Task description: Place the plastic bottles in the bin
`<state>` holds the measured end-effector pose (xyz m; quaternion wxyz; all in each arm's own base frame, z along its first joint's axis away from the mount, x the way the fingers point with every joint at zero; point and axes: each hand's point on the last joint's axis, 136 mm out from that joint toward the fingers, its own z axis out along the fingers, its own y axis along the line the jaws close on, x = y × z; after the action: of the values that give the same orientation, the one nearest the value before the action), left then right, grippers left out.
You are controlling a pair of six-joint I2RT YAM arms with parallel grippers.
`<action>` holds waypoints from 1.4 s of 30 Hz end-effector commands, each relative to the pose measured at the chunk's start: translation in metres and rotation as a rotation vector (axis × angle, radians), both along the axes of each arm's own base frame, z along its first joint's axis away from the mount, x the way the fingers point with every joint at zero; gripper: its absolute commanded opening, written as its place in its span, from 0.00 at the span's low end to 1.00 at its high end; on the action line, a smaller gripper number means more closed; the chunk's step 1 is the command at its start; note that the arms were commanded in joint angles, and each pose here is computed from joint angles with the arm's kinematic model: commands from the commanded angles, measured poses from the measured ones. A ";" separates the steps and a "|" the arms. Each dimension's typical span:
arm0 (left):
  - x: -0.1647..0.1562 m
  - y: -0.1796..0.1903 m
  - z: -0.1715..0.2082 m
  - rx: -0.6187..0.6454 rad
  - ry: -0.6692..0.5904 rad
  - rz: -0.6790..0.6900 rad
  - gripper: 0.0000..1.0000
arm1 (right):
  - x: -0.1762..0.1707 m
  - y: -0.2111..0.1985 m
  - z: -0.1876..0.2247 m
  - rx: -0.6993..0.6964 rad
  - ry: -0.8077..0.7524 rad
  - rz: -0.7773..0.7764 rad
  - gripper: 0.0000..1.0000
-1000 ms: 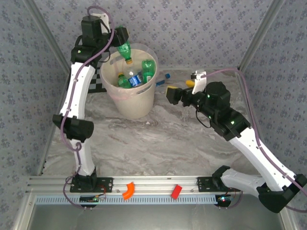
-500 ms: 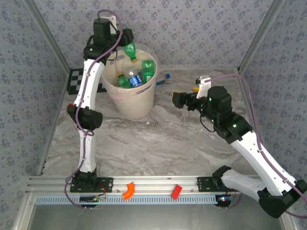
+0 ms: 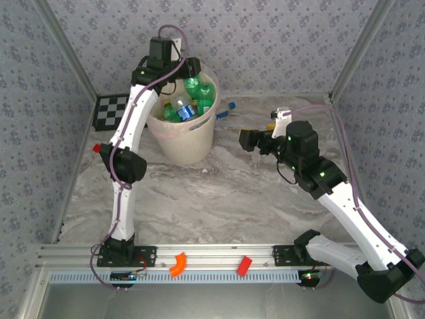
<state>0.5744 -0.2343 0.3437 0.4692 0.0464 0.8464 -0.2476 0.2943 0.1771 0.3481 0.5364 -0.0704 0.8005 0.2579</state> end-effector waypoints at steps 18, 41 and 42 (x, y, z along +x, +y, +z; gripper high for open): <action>-0.043 0.048 0.070 0.041 -0.167 0.142 0.88 | -0.002 -0.003 0.005 0.046 -0.015 -0.008 1.00; -0.024 -0.002 0.054 -0.079 -0.067 -0.148 0.82 | 0.002 0.000 -0.010 0.034 0.026 -0.006 1.00; -0.025 -0.002 0.048 -0.075 -0.045 -0.149 0.81 | 0.002 0.000 -0.010 0.032 0.028 -0.007 1.00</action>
<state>0.5568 -0.2310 0.4009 0.4973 0.0916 0.8098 -0.2976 0.2955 0.1774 0.3367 0.5267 -0.0610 0.8060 0.2631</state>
